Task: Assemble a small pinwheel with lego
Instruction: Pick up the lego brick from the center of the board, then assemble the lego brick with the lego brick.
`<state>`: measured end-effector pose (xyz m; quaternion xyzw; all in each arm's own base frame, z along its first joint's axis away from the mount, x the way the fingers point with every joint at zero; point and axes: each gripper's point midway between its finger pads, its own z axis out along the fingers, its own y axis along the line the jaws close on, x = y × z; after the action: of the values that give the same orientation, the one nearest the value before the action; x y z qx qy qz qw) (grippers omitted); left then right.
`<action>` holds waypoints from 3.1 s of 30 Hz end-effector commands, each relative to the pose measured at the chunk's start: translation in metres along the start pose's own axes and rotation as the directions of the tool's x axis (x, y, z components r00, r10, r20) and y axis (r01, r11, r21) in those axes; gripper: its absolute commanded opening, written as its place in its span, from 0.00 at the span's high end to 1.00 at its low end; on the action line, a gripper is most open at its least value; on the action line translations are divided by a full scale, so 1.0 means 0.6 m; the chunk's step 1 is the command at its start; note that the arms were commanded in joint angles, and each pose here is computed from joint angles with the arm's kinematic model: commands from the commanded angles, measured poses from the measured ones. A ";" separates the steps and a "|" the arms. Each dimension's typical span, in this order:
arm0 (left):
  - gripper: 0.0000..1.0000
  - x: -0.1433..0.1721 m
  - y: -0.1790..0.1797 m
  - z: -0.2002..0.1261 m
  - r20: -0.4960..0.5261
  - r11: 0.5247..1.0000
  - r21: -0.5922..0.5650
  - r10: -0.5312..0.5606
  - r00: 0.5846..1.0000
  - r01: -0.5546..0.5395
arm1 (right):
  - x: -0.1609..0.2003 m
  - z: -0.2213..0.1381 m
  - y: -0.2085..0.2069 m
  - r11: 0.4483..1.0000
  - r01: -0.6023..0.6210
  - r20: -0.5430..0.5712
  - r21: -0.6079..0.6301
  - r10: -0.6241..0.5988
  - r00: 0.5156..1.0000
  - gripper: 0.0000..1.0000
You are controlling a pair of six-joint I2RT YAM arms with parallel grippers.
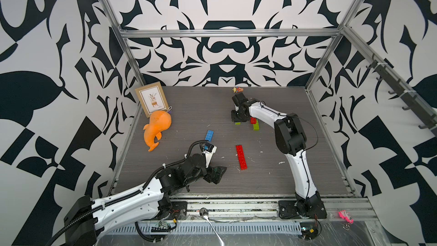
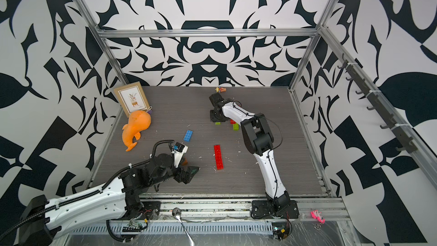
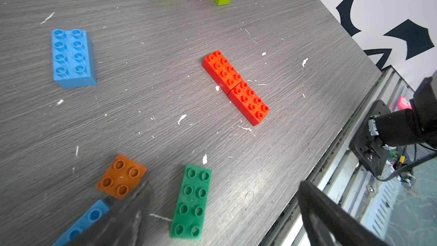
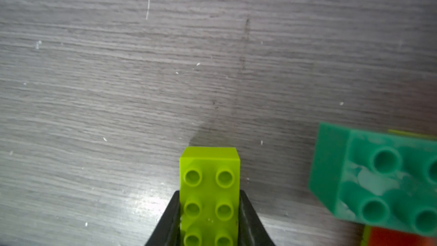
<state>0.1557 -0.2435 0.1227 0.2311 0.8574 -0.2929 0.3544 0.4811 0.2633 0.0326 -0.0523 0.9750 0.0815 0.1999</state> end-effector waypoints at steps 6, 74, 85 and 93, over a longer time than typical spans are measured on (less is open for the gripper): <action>0.00 -0.021 -0.018 -0.003 0.048 0.998 0.053 -0.039 0.998 0.037 | -0.011 -0.152 0.026 0.998 0.021 0.153 -0.067 -0.010 0.988 0.94; 0.00 0.001 -0.074 0.029 -0.077 0.940 0.329 -0.069 0.995 0.091 | 0.352 -0.174 0.023 0.997 0.081 0.038 -0.021 -0.080 0.996 1.00; 0.00 -0.001 -0.072 0.028 -0.070 0.942 0.322 -0.073 0.995 0.092 | 0.368 -0.162 0.003 0.995 0.093 0.032 0.040 -0.094 0.995 1.00; 0.00 0.000 -0.071 0.031 -0.075 0.943 0.318 -0.073 0.994 0.094 | 0.390 -0.149 -0.007 0.996 0.059 0.012 0.061 -0.060 0.998 1.00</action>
<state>0.1377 -0.2866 0.1270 0.2585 0.8199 -0.4343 0.2690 0.2451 0.2396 0.0416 -0.0859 0.9655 0.0721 0.2351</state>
